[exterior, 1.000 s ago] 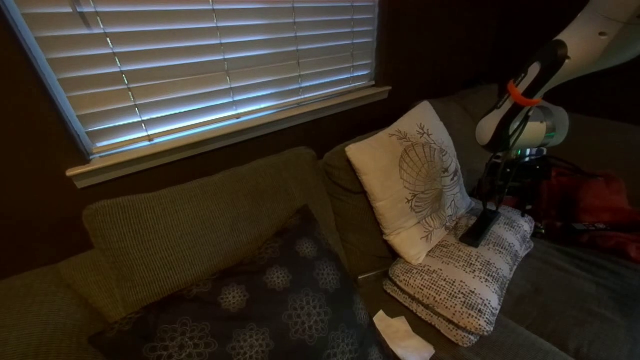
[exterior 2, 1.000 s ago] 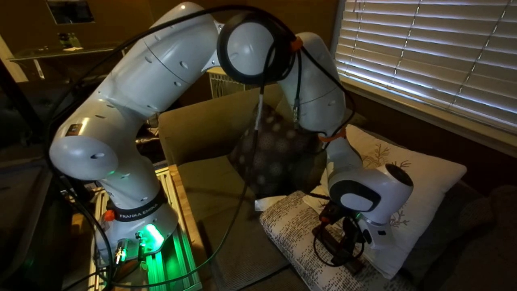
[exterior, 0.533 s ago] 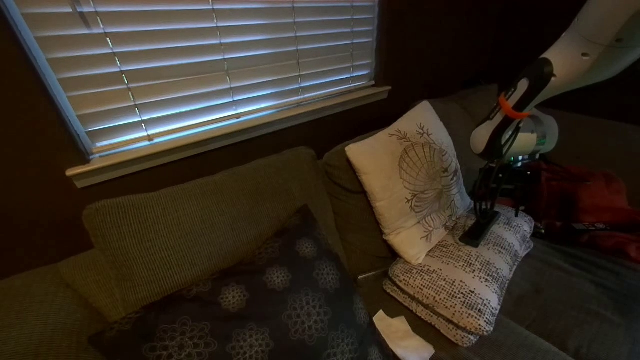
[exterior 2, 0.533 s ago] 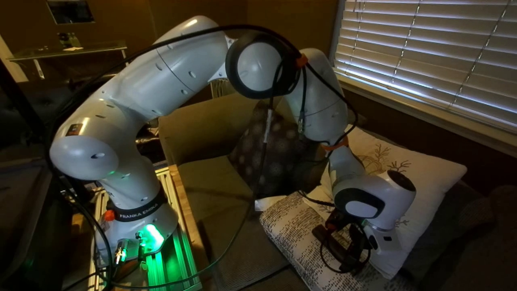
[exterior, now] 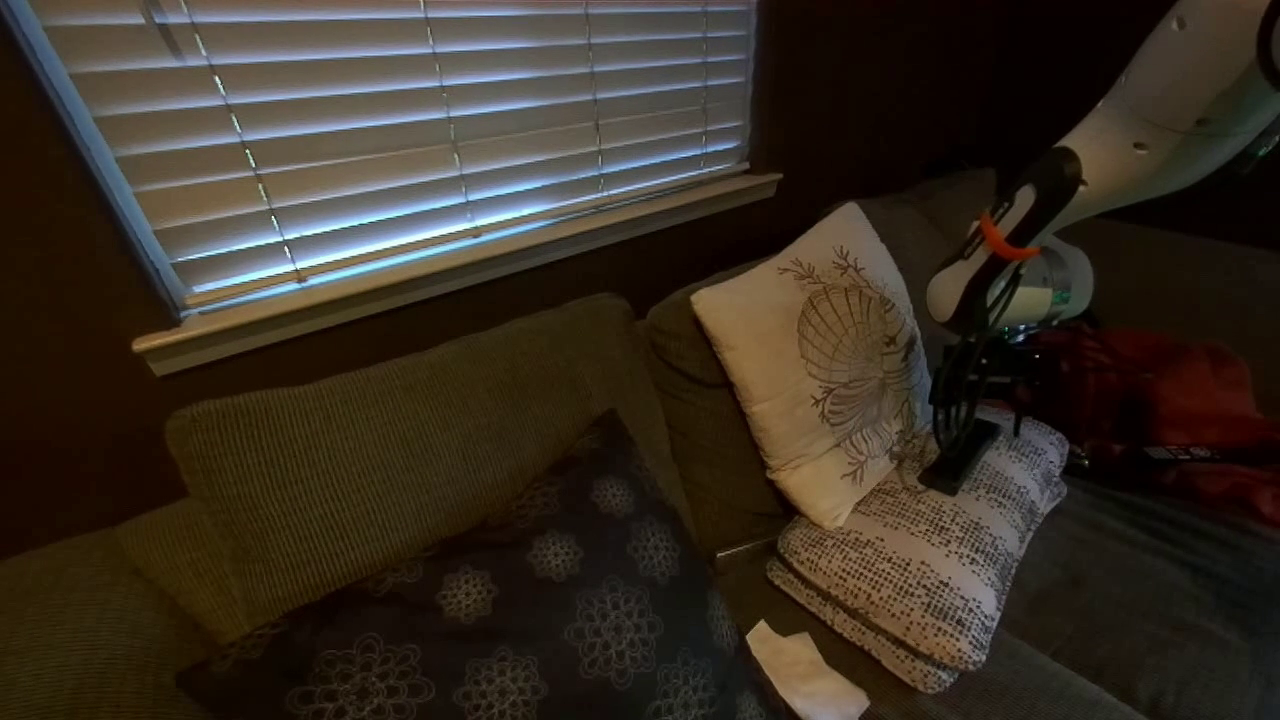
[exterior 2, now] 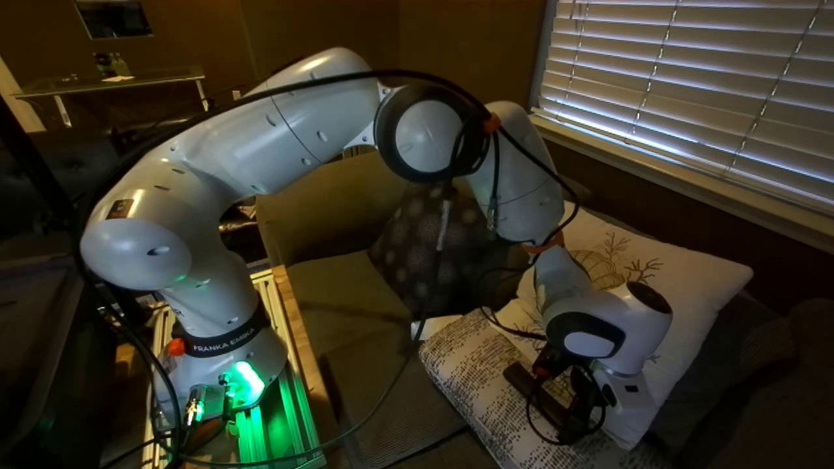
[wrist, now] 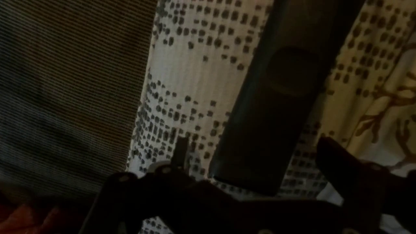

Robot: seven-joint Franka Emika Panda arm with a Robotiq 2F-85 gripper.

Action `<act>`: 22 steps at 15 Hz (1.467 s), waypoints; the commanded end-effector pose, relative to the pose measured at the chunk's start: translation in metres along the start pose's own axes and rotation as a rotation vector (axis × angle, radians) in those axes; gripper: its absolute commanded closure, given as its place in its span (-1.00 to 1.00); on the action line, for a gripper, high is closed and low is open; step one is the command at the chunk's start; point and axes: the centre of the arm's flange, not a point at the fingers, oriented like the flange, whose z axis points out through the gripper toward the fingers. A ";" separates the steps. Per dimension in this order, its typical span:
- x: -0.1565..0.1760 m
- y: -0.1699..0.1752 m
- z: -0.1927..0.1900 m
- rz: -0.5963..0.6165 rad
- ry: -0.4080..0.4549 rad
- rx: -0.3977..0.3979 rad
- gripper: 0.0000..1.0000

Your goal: Move the remote forward

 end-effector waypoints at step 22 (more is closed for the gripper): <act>-0.005 -0.019 -0.012 0.053 0.023 -0.021 0.34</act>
